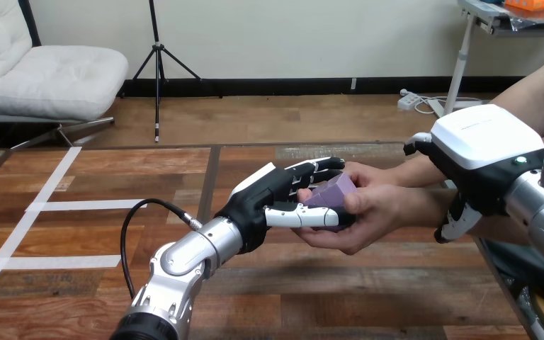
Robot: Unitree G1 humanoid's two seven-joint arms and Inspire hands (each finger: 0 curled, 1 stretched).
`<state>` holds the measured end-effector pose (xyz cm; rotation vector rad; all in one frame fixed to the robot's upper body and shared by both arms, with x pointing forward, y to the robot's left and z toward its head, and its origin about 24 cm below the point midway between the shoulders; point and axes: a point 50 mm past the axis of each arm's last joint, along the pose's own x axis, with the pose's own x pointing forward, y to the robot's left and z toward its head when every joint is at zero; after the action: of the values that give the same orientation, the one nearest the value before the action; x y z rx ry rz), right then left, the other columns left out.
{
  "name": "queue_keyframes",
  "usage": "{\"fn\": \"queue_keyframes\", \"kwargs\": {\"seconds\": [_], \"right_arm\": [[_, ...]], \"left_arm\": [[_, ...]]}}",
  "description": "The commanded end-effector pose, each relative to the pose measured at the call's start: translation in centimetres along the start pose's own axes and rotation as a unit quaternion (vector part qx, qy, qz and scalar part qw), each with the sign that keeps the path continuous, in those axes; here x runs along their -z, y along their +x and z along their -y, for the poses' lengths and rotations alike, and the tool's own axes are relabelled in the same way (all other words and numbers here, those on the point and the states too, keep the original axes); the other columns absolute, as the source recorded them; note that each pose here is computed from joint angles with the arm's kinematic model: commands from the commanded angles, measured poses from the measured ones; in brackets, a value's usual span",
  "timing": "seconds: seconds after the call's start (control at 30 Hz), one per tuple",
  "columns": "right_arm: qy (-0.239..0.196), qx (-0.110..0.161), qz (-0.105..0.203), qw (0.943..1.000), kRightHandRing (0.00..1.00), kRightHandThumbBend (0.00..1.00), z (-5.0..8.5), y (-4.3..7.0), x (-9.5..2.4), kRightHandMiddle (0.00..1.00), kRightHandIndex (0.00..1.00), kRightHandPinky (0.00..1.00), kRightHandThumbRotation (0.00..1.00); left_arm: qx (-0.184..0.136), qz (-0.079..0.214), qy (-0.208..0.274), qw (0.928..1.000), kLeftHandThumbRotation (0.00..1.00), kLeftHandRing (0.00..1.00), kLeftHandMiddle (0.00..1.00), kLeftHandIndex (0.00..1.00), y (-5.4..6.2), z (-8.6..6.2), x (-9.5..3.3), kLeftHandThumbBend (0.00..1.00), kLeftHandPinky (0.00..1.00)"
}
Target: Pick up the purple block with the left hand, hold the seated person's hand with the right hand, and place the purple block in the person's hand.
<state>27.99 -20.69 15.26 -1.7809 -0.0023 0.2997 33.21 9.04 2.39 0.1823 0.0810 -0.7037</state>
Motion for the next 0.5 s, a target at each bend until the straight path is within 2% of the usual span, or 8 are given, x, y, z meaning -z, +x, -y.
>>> {"fn": "queue_keyframes", "kwargs": {"seconds": [0.0,0.2,0.47], "right_arm": [[-0.01,0.075,-0.009,0.9971,0.81,0.89,3.15,-0.67,0.54,0.83,0.83,0.76,0.07],[-0.001,0.088,-0.001,0.9961,0.8,0.9,3.18,-0.93,0.37,0.82,0.82,0.75,0.06],[0.008,0.121,0.012,0.9925,0.78,0.95,3.19,-1.64,0.04,0.8,0.79,0.71,0.04]], "left_arm": [[-0.002,0.039,0.033,0.9987,0.3,0.85,0.88,0.87,1.05,-0.92,-2.72,0.84,0.77],[-0.002,0.042,0.035,0.9985,0.3,0.84,0.88,0.87,0.97,-1.02,-2.72,0.84,0.76],[-0.003,0.048,0.024,0.9986,0.28,0.84,0.88,0.86,0.8,-1.17,-2.65,0.83,0.76]]}}
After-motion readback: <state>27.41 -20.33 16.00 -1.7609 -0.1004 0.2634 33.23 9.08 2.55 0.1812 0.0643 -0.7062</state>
